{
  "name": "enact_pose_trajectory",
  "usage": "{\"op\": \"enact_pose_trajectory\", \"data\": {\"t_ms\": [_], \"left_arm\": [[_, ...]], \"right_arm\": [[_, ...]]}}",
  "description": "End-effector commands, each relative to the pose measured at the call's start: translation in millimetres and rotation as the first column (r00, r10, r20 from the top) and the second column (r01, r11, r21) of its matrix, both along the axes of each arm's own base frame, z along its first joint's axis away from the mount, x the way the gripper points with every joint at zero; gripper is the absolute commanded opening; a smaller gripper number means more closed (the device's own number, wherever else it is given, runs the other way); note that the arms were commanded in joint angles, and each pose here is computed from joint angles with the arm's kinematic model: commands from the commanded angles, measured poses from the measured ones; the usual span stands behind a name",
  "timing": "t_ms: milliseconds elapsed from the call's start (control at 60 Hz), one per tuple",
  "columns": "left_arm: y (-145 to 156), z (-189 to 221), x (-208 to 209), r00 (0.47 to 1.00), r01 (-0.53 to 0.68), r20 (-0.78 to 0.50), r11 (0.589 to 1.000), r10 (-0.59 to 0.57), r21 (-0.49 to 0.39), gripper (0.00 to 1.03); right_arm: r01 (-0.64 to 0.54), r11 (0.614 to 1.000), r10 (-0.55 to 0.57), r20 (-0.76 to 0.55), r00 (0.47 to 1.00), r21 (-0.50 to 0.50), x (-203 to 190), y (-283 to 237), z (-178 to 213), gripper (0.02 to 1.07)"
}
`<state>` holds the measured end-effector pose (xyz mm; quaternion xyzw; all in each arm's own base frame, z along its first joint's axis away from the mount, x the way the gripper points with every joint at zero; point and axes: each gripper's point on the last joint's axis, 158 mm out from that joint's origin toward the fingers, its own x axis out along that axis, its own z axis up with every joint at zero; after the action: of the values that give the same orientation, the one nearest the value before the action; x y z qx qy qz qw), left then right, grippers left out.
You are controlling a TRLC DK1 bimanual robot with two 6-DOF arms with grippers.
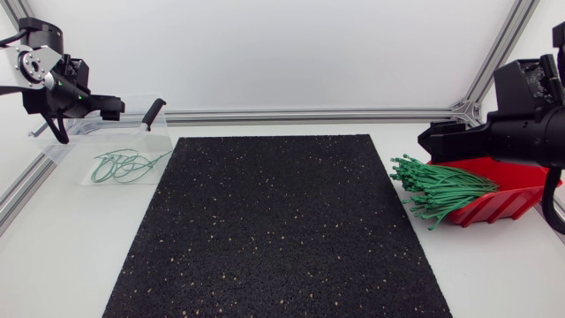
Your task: Take a green cable tie from the red box, thread the tail through the head to close it, then place it in the transparent bin on the left.
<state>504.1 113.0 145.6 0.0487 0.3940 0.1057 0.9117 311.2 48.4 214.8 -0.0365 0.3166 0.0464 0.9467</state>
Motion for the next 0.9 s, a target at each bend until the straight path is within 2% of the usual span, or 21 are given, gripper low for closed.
{"op": "enact_pose_trajectory", "data": {"t_ms": [0,150,367,750,883], "left_arm": [[5,20,7,0.999,-0.035,0.021,0.999,0.035,-0.020,0.99],[-3,41,-5,1.000,-0.027,-0.013,0.997,0.026,-0.079,0.99],[-17,80,-32,0.998,-0.008,0.060,0.997,0.012,-0.080,0.99],[-45,97,-74,0.979,0.045,0.202,0.997,-0.033,-0.056,0.99],[-53,88,-92,0.977,0.060,0.208,0.997,-0.048,-0.053,0.99]], "right_arm": [[-0.016,1.000,0.016,-0.029,0.999,-0.023,-7,0,-14,1.03],[-0.021,1.000,0.021,0.014,1.000,-0.021,-10,0,-3,1.03],[0.002,1.000,0.000,0.078,0.997,-0.026,-14,-12,15,1.03],[0.072,0.997,-0.070,0.206,0.976,-0.003,-37,-36,20,1.03],[0.099,0.995,-0.097,0.243,0.965,0.002,-45,-44,13,1.03]]}}
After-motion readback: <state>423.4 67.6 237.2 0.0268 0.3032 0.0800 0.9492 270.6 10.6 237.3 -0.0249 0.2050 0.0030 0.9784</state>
